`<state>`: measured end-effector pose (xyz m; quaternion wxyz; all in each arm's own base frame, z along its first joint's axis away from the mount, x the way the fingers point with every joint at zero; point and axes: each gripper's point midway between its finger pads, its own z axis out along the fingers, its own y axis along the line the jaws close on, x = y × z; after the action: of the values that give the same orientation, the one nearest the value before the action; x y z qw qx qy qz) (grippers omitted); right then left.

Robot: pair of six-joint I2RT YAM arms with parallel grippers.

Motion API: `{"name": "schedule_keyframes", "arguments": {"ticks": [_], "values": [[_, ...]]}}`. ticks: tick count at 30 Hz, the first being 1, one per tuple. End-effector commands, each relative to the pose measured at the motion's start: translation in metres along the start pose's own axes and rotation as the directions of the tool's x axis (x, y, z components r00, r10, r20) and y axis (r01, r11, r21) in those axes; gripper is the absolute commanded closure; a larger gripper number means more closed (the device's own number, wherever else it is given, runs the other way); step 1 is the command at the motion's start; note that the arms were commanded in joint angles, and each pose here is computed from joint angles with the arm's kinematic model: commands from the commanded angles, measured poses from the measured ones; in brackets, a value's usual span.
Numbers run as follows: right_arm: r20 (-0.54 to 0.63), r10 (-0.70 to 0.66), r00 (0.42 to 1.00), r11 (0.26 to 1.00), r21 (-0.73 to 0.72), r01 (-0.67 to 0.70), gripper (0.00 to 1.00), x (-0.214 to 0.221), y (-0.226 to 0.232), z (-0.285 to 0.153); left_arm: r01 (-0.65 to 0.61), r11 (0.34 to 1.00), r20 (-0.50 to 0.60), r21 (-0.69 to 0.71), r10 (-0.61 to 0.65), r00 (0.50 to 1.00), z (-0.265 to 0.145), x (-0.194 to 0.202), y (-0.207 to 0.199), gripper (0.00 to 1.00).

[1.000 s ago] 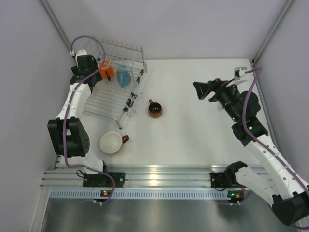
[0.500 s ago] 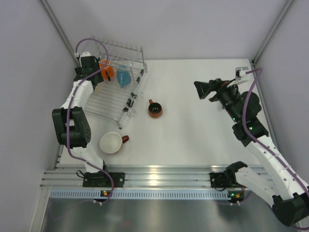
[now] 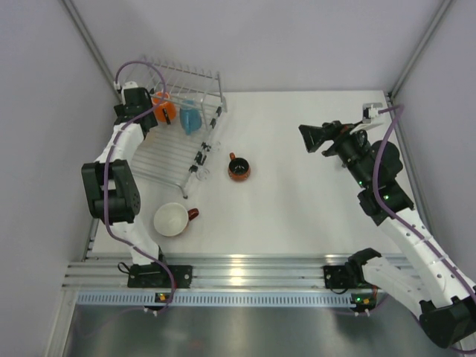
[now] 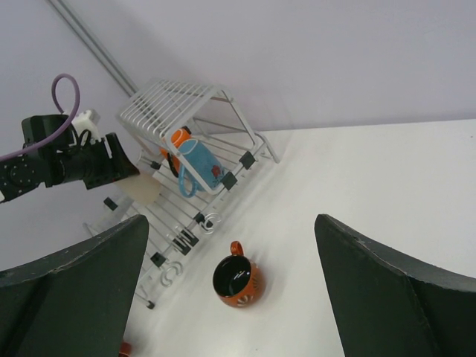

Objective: Load the cups into the dish rack

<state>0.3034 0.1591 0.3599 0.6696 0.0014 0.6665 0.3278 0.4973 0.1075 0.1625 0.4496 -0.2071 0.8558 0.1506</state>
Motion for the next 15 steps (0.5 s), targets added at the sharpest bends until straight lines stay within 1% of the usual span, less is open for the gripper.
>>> {"name": "schedule_keyframes", "arguments": {"ticks": [1,7,15], "values": [[0.067,-0.025,0.997,1.000,-0.008,0.026,0.06,-0.021,0.003,0.001,0.015,1.000,0.070,-0.011,-0.015,0.997,0.002,-0.023,0.003,0.64],[0.069,-0.030,0.997,1.000,-0.001,0.030,0.05,-0.023,0.003,0.000,0.017,1.000,0.070,0.003,-0.017,0.997,0.001,-0.024,0.000,0.53],[0.071,-0.034,0.997,0.999,0.015,0.033,0.05,-0.026,0.001,-0.003,0.026,0.999,0.099,0.021,-0.028,0.995,-0.009,-0.037,0.000,0.38]]}}
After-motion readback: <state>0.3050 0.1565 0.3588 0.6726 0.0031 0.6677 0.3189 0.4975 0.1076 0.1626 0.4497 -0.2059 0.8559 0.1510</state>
